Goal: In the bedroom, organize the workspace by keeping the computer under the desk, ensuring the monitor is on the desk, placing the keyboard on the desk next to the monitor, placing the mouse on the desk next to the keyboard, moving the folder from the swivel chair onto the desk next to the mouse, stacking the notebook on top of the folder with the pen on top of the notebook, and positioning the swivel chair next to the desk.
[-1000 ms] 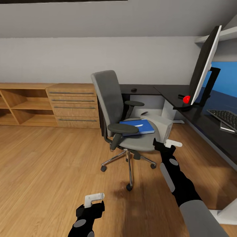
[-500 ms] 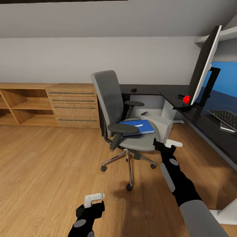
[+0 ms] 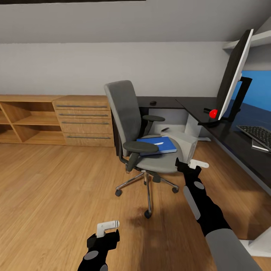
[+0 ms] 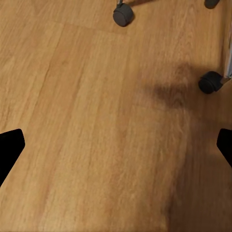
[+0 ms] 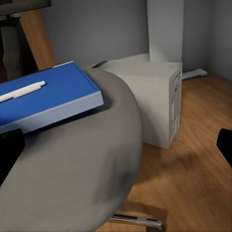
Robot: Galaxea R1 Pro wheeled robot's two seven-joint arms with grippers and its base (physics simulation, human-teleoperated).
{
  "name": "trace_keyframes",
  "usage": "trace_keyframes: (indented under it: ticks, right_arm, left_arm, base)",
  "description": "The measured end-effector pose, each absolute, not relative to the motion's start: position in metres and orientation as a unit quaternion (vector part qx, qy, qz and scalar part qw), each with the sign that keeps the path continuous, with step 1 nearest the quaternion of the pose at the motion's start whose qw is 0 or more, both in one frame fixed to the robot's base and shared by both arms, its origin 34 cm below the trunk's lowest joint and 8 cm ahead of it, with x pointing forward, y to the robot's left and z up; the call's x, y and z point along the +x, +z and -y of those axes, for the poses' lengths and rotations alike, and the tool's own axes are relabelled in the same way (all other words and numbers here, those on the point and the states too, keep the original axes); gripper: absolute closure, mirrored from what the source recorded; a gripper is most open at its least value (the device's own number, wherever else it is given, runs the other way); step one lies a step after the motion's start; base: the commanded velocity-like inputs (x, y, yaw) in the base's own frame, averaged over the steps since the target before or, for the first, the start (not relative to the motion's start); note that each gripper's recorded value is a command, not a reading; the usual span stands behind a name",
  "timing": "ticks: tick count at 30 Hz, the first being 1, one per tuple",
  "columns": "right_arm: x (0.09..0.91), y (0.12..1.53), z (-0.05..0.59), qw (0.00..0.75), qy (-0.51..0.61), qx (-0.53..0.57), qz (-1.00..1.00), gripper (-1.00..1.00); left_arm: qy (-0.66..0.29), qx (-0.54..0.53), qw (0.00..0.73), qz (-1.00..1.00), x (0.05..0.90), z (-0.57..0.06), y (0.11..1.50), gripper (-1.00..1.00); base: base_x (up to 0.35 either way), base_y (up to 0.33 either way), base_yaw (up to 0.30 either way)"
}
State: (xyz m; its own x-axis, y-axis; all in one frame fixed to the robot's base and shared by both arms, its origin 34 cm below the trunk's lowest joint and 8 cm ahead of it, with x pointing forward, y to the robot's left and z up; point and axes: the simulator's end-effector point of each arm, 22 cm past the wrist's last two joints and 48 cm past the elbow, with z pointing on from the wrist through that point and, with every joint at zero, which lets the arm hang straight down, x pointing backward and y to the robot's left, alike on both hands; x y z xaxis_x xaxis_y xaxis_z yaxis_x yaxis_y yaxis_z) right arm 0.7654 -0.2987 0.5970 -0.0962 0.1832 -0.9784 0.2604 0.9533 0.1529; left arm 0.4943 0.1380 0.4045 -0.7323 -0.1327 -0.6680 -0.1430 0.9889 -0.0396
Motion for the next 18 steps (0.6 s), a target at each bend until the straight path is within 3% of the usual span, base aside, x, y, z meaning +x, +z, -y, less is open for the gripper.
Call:
trace_keyframes:
  ticks: [18]
  right_arm:
    - [0.765,0.597,0.3,0.656,-0.029,0.15,-0.739,-1.0]
  left_arm:
    - [0.021,-0.098,0.352,-0.931,0.495,-0.163,0.399,-1.0]
  base:
    - [0.0,0.0,0.0]
